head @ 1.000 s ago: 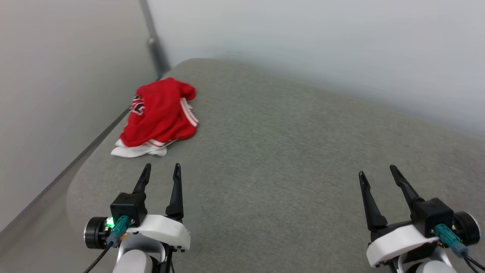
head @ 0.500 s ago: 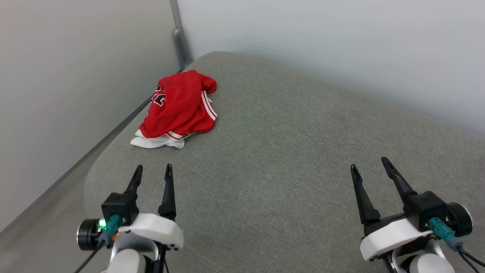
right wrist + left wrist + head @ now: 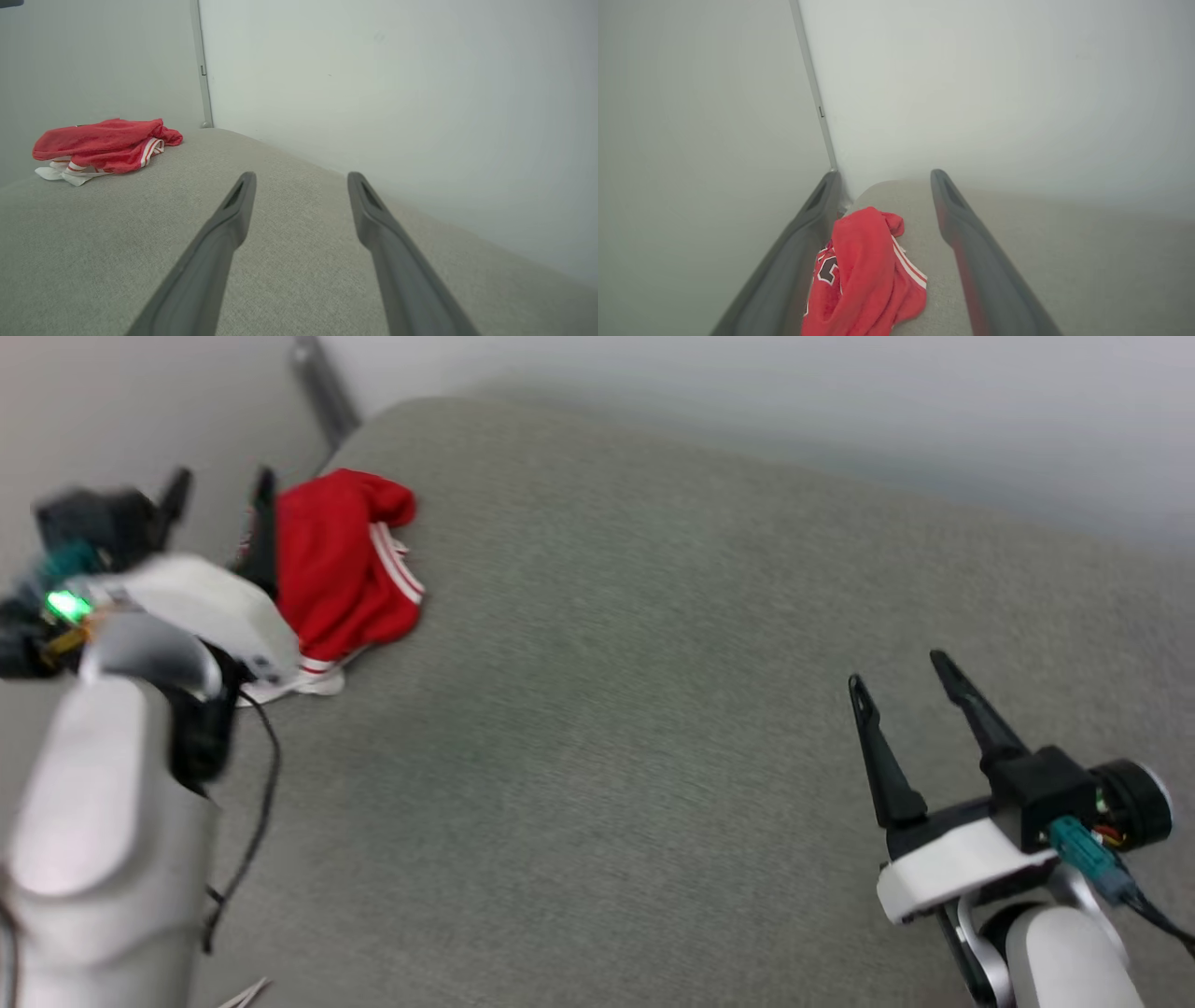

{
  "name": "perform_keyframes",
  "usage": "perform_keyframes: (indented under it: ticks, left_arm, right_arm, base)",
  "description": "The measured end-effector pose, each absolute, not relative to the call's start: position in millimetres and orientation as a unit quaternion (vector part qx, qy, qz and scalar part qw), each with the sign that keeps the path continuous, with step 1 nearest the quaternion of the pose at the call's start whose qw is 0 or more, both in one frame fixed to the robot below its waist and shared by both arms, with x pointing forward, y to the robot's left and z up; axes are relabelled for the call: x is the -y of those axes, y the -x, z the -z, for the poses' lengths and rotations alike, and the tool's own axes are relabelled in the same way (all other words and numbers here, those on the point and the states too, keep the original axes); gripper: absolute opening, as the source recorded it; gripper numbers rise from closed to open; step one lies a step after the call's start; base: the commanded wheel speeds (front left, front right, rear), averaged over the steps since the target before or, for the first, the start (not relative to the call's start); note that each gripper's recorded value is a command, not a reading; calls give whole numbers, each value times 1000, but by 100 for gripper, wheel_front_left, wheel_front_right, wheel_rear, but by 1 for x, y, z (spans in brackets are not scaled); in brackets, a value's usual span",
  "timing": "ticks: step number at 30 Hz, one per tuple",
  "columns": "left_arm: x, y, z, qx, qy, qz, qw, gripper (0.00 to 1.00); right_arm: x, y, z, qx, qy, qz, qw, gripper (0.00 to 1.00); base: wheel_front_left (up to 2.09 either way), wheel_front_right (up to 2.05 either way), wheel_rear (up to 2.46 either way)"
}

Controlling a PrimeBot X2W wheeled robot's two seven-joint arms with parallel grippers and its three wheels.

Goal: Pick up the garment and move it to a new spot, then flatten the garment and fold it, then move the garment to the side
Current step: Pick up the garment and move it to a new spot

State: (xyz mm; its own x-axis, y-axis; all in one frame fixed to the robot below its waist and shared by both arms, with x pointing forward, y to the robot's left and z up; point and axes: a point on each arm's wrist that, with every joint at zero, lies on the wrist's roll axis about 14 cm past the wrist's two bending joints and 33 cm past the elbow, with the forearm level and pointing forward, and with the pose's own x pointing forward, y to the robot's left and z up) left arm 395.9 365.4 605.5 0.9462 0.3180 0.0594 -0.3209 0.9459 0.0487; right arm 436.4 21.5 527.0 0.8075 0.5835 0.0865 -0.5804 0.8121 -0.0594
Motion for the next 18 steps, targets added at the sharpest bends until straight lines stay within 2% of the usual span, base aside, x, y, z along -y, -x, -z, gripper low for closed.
perform_keyframes:
  ticks: [3,7,14,18]
  left_arm:
    - [-376,-428,-598,-40,-36,-152,987,100]
    - [-394,-455,-553,-176,-30,-150,972,100]
    - [-415,-461,-450,-388,29,-167,906,100]
    - [-415,-458,-400,-455,74,-185,868,100]
  right_arm:
    - [-2,-450,-521,46,16,-279,959,100]
    - [26,-464,-504,28,16,-243,970,100]
    - [68,-482,-464,-12,17,-191,981,100]
    - [80,-487,-441,-35,18,-176,984,100]
  base:
    - [0,0,0]
    - [0,0,0]
    - [0,0,0]
    - [0,0,0]
